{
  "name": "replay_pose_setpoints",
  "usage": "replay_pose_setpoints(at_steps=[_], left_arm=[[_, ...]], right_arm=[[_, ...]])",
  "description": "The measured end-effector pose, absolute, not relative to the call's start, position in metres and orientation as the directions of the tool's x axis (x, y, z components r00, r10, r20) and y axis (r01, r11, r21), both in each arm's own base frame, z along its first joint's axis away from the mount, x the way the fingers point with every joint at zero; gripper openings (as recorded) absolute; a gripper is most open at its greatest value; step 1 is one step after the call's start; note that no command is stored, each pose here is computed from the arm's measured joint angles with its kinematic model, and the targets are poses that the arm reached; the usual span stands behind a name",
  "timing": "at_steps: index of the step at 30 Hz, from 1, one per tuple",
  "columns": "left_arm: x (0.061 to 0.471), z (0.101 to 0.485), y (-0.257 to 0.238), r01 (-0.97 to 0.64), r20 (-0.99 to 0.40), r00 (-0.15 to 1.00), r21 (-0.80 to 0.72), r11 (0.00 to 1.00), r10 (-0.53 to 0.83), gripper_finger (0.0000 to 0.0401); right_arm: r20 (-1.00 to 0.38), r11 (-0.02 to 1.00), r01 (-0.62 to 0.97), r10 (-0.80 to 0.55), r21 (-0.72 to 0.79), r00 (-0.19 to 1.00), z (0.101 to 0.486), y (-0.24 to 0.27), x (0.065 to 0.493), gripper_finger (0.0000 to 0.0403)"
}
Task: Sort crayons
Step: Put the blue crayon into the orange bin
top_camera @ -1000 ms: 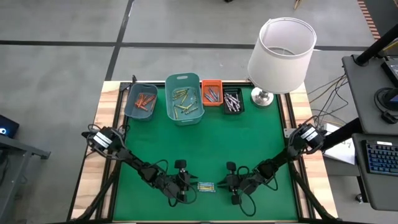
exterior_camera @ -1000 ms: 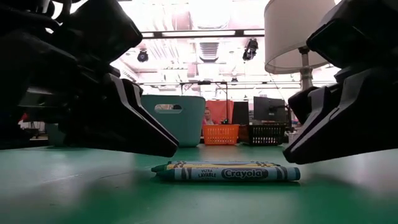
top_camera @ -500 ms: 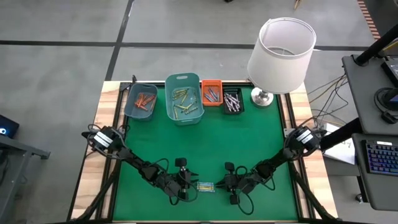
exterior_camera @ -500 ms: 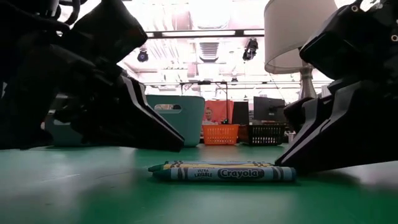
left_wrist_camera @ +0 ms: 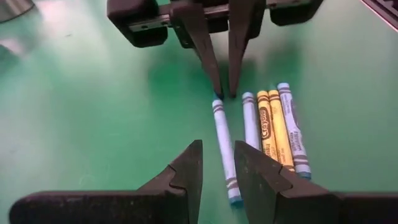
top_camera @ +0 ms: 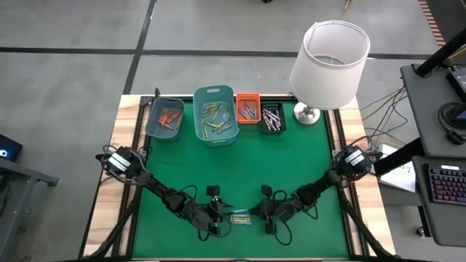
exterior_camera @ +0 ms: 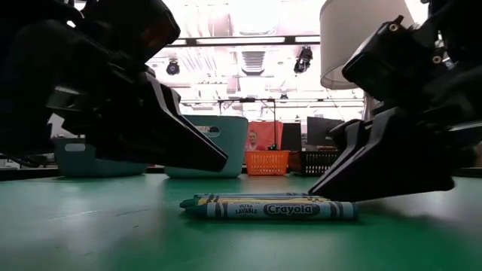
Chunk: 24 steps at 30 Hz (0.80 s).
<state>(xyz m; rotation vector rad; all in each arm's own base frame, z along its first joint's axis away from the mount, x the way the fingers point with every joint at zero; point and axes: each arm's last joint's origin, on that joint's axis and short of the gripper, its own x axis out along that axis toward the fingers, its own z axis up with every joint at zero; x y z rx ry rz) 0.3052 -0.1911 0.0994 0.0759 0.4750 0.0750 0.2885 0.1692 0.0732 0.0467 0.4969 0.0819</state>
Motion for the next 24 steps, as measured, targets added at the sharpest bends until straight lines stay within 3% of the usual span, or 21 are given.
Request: replay_pose_setpoints(at_steps=[7,14,24], left_arm=[[0.305,0.100,-0.187,-0.149,-0.426,0.886,0.112,0.982,0.183,0.0075],[0.309,0.097,-0.184,-0.168,-0.412,0.890,0.098,0.981,0.194,0.0079],[0.314,0.079,-0.180,-0.171,-0.419,0.888,0.085,0.982,0.191,0.0148]], right_arm=[[-0.473,0.997,-0.058,0.077,0.055,0.878,0.073,0.166,0.291,0.0036],[-0.469,0.998,-0.045,0.059,0.041,0.881,0.073,0.165,0.291,0.0036],[-0.469,0.998,-0.046,0.060,0.041,0.881,0.073,0.165,0.291,0.0036]])
